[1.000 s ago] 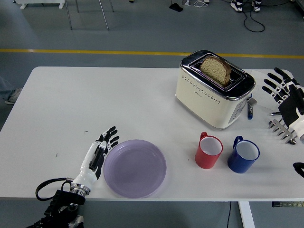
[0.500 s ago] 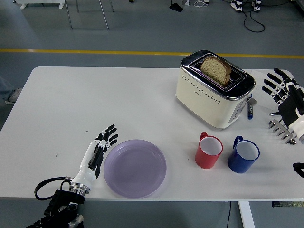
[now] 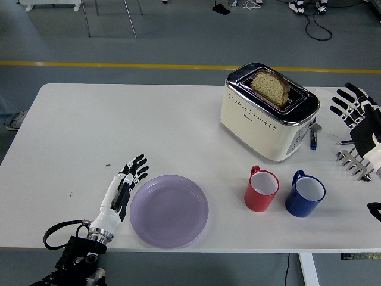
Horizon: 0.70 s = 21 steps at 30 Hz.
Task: Push plate across desktop,pick up the break from the machine,place the break in the plate
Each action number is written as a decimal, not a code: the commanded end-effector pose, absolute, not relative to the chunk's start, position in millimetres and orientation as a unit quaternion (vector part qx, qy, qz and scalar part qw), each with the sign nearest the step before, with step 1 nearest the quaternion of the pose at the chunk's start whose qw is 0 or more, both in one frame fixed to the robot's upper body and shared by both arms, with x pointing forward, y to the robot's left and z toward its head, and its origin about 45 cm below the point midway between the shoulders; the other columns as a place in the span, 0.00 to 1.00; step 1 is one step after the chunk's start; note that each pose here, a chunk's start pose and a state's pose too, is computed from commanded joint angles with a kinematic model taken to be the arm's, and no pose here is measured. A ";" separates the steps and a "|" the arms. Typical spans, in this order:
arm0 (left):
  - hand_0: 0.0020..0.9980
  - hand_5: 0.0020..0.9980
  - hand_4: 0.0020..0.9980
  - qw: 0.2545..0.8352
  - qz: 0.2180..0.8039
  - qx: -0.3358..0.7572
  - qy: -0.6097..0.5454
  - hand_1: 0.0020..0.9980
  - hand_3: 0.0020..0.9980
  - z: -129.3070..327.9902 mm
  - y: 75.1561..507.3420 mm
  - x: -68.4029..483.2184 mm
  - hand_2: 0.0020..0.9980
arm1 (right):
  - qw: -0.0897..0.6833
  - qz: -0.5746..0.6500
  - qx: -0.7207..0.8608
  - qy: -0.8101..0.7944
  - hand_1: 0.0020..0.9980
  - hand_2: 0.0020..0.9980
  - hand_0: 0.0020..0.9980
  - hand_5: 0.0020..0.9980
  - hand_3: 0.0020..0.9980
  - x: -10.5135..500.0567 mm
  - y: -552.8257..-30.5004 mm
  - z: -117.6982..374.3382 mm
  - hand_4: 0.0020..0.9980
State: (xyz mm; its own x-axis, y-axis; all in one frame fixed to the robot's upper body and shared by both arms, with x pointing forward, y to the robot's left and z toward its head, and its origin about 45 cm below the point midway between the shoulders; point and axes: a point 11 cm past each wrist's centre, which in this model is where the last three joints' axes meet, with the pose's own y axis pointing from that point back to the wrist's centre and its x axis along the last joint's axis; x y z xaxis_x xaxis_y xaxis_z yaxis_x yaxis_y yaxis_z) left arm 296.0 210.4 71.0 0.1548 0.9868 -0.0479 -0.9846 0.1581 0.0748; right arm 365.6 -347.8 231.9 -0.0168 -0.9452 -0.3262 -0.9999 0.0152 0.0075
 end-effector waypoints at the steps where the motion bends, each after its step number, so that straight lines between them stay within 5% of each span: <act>1: 0.84 1.00 0.55 0.760 0.649 0.013 0.042 0.87 0.91 71.1 210.3 296.0 0.94 | 0.115 0.119 -0.692 0.703 0.76 0.74 0.83 0.55 0.76 365.5 -347.9 231.9 0.48; 21: 0.84 1.00 0.55 0.746 0.665 0.004 0.029 0.87 0.91 78.2 217.9 298.7 0.94 | 0.117 0.117 -0.690 0.704 0.76 0.74 0.83 0.55 0.76 365.3 -349.5 233.8 0.48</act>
State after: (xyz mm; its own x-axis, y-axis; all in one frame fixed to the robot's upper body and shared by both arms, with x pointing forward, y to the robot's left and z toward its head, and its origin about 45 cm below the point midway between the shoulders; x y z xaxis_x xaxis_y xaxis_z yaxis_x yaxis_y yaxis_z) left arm 298.7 217.9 78.2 0.1141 0.9927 -0.0386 -0.9923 0.1157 0.0438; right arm 365.3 -349.5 233.8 -0.0193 -0.9452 -0.3261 -0.9998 0.0196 0.0024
